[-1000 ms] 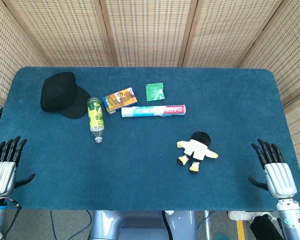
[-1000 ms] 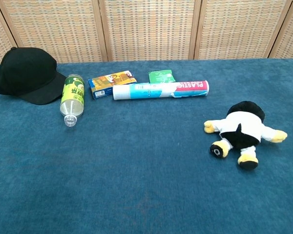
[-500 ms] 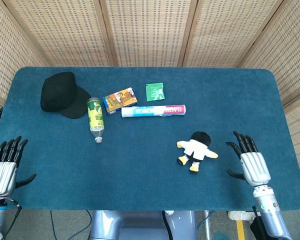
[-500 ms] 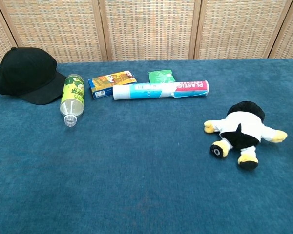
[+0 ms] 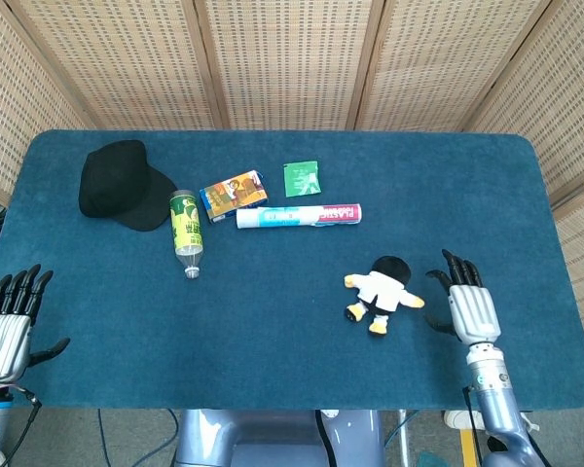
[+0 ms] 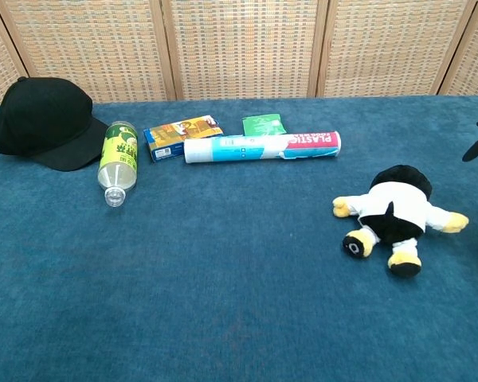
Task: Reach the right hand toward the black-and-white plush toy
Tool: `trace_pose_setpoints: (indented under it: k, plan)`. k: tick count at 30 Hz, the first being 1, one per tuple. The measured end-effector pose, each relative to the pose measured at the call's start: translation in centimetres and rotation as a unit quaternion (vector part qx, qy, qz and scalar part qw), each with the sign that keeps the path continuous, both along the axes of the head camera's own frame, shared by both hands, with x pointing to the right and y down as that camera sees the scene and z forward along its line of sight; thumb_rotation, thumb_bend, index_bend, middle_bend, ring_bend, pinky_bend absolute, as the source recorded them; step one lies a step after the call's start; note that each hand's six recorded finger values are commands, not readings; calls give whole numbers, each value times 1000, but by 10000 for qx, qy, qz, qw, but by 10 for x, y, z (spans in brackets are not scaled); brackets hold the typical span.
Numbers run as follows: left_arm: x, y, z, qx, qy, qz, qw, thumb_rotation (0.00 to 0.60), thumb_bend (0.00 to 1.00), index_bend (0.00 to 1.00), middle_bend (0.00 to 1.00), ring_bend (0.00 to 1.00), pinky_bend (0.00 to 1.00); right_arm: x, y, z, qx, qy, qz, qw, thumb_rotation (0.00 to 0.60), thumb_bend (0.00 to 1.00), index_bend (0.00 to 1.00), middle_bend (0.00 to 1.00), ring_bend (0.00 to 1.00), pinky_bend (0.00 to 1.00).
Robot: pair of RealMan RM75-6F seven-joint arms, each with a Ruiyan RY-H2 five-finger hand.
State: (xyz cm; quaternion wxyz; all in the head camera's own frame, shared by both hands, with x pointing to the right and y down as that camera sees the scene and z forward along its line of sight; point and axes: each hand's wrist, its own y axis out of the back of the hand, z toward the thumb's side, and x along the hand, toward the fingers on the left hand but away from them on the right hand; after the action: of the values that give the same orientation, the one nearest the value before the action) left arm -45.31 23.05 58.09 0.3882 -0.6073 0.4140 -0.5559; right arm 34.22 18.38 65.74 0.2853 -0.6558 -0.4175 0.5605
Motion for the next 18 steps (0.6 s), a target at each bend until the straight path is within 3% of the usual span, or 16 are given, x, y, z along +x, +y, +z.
trace_pose_setpoints:
  k: [18]
  plan:
    - [1,0,-3,56,18,11,10000,600,111,0,0,0,0,0,0,33,-351,235,204,9989,600,373,377,0,0,112]
